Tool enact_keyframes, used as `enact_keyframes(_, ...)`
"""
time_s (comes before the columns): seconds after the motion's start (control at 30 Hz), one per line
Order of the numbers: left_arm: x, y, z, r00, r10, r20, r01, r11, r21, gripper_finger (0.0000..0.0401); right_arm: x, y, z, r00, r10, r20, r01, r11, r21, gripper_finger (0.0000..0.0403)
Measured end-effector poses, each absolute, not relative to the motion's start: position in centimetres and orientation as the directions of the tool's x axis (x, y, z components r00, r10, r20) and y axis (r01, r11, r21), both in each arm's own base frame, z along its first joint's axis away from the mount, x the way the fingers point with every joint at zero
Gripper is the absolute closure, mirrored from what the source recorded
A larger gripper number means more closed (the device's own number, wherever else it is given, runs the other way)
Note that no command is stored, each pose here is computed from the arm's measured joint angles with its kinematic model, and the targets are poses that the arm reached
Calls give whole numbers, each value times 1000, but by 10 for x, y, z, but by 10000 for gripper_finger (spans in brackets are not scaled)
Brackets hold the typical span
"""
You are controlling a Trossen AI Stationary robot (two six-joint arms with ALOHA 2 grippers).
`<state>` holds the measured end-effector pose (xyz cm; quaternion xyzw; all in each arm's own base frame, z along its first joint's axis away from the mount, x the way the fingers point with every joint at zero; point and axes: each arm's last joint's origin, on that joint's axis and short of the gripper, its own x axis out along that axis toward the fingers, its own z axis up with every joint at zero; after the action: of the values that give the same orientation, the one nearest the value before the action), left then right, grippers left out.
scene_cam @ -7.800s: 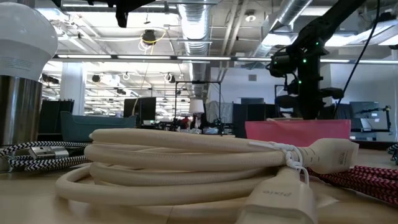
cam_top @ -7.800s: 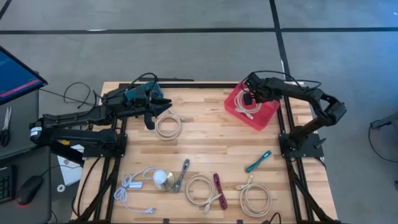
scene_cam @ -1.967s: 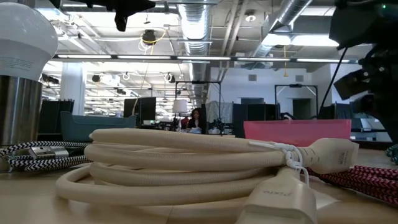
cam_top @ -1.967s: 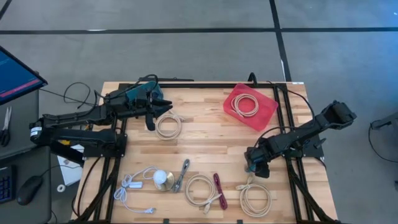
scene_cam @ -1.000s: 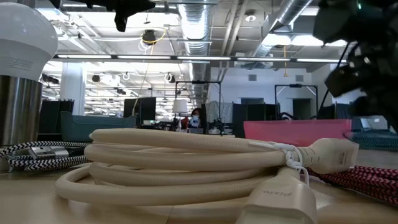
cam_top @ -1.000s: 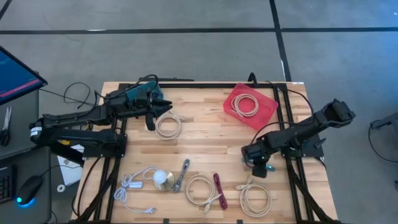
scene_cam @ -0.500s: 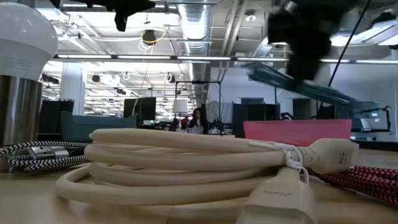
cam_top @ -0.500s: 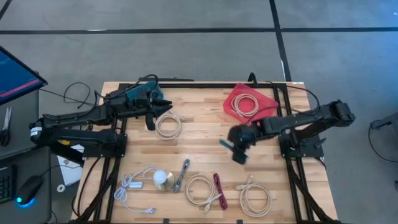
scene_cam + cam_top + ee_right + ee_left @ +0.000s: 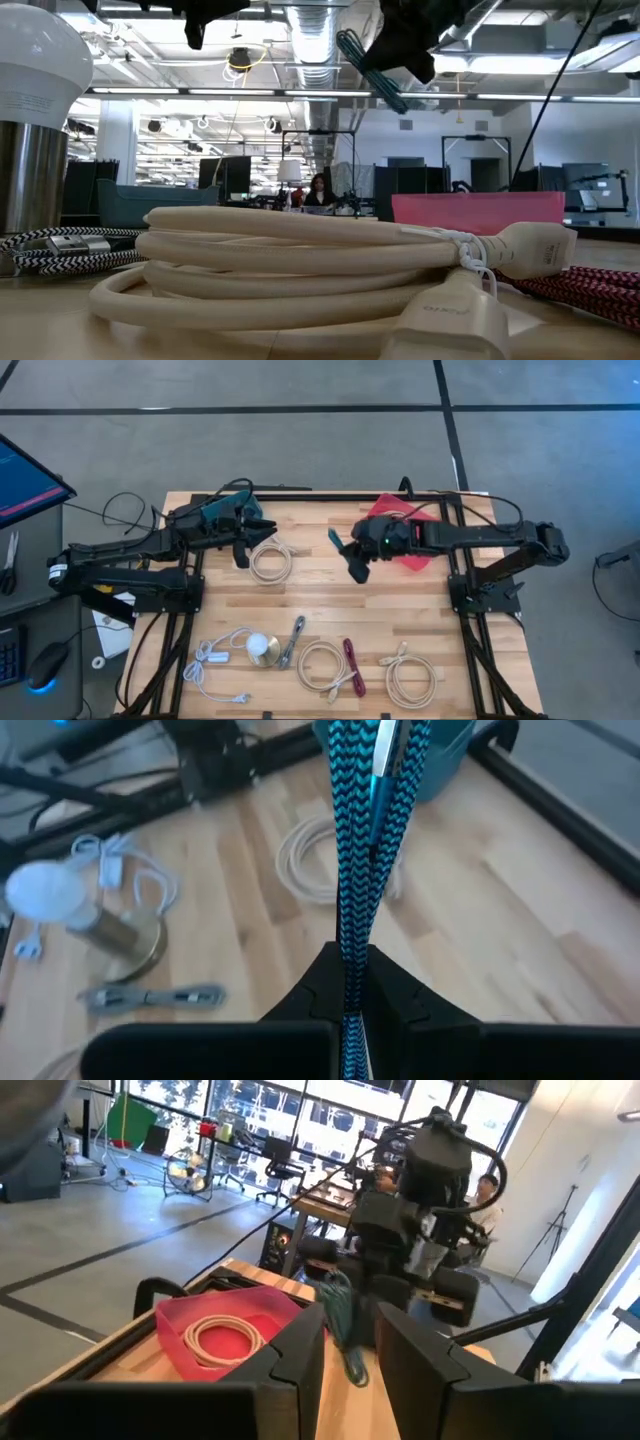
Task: Pick & Place USB Port
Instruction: Put the blue black charger cable into blue bin
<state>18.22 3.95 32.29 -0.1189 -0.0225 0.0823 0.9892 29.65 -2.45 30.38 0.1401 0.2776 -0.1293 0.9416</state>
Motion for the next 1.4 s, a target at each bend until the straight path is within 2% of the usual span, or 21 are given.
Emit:
enact_keyframes(0.23, 199, 44, 313, 984, 176, -14, -173, 951, -256, 309, 302, -37, 315, 871, -205, -446, 321, 925, 202, 398)
enact_keyframes(0.43, 221, 47, 312, 987, 131, 90, -98, 947, -304, 306, 304, -45, 321, 894, -230, -385, 329, 920, 213, 398)
enact_keyframes(0.53, 226, 49, 313, 984, 117, 133, -66, 940, -336, 291, 304, -46, 322, 900, -234, -368, 328, 919, 217, 398)
enact_keyframes(0.73, 232, 50, 307, 986, 119, 114, -70, 931, -359, 248, 313, -46, 320, 917, -221, -331, 305, 924, 230, 398)
enact_keyframes(0.97, 230, 50, 311, 984, 118, 134, -64, 932, -356, 246, 340, -49, 314, 925, -154, -348, 251, 934, 253, 398)
enact_keyframes(1.4, 228, 50, 313, 981, 123, 149, -63, 933, -355, 254, 396, -51, 342, 929, -76, -362, 150, 972, 181, 398)
